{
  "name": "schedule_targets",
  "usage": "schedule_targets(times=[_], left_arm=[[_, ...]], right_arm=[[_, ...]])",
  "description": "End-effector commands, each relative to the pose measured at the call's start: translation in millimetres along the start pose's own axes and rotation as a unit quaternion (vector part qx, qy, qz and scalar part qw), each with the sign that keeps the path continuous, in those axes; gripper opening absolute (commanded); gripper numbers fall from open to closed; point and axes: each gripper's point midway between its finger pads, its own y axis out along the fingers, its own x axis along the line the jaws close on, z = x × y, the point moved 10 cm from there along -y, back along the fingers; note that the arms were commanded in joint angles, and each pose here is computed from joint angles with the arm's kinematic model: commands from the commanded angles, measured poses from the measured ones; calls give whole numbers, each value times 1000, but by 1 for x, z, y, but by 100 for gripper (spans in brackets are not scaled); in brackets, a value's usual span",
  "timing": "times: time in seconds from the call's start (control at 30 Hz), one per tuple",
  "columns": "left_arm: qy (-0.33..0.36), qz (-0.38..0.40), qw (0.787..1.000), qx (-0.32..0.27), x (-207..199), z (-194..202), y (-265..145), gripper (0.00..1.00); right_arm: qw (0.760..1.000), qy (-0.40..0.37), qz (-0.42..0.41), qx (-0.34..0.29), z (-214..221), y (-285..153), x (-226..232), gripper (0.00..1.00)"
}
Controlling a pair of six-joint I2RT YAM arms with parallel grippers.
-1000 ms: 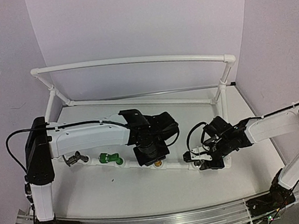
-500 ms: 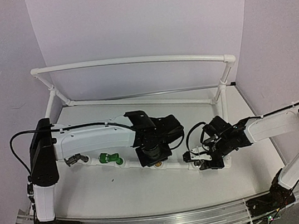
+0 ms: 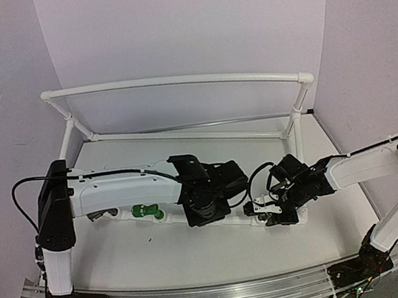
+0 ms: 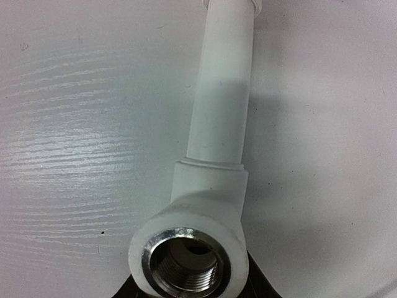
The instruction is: Install the water faucets
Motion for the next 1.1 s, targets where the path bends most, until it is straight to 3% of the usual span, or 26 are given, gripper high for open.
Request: schedule_targets(times=[0.0,0.43,1.07], left_arm=[[31,-16,999,31,-6,17,14,0],[60,34,996,48,0,-6,10,0],[222,35,971,78,2,4,26,0]], right_arm=[[997,14,-39,-71,-26,1,2,0],[997,12,-41,-71,-25,1,3,0],[997,9,-41,-72,-25,1,4,0]])
